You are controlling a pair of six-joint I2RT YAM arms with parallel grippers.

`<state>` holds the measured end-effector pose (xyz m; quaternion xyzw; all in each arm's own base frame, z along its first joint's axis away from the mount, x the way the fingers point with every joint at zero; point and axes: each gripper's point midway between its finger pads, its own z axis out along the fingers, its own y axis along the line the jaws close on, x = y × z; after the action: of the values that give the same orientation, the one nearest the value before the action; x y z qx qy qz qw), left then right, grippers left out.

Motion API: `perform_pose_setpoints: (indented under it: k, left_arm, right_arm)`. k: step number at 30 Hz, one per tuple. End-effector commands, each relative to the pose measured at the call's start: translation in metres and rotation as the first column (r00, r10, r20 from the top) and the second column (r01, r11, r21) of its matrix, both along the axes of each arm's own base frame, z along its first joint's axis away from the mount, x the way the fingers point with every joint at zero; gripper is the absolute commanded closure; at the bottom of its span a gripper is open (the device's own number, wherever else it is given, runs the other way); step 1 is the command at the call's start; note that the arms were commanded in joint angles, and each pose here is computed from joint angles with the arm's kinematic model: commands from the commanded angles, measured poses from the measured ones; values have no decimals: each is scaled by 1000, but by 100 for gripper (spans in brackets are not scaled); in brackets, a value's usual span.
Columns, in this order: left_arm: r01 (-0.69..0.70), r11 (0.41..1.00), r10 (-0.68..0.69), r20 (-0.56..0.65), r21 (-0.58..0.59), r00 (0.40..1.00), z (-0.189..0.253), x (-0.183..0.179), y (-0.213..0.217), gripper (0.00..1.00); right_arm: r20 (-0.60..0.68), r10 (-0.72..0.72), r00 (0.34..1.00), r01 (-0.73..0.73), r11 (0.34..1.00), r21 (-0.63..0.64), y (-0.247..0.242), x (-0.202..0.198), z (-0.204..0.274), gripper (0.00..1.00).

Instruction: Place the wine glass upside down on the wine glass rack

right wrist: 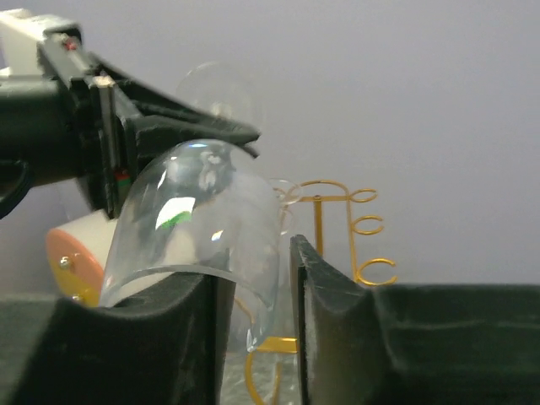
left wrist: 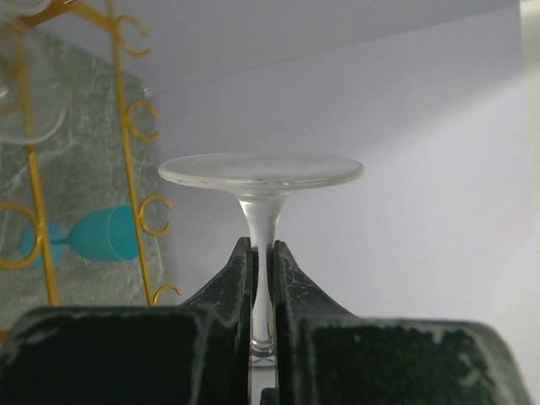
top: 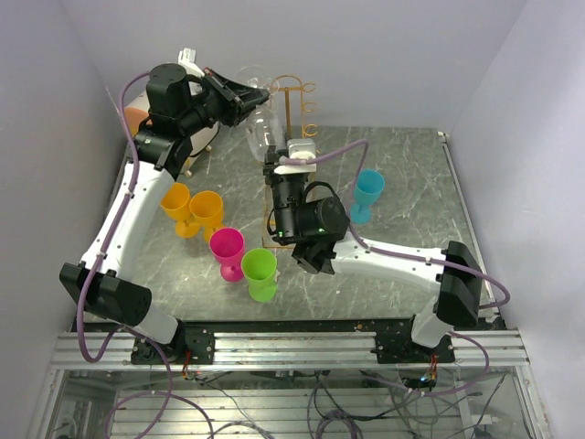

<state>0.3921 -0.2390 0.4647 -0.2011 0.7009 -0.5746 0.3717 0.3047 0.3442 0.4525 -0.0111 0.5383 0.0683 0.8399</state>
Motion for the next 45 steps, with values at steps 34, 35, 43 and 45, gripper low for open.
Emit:
perform_pose_setpoints:
  k: [34,35,43,45]
  left_arm:
    - [-531,444,-456,692,721,559,-24,32,139,93]
    - [-515,460,-461,691,723,557,-34,37,136,93]
    - [-411,613,-537,737,675,409,-61,47,102,93]
    - [-383,619,-563,728,686,392,-70,51,98,93]
  right_arm:
    - [-332,-30,943,91,981,170,-158,8,17,0]
    - [-333,-18,943,87,977,194,-165,10,15,0]
    - [-375,-11,927,94,975,204,-174,14,-8,0]
    - [-388,-19,922,104,974,200,-177,14,-14,0]
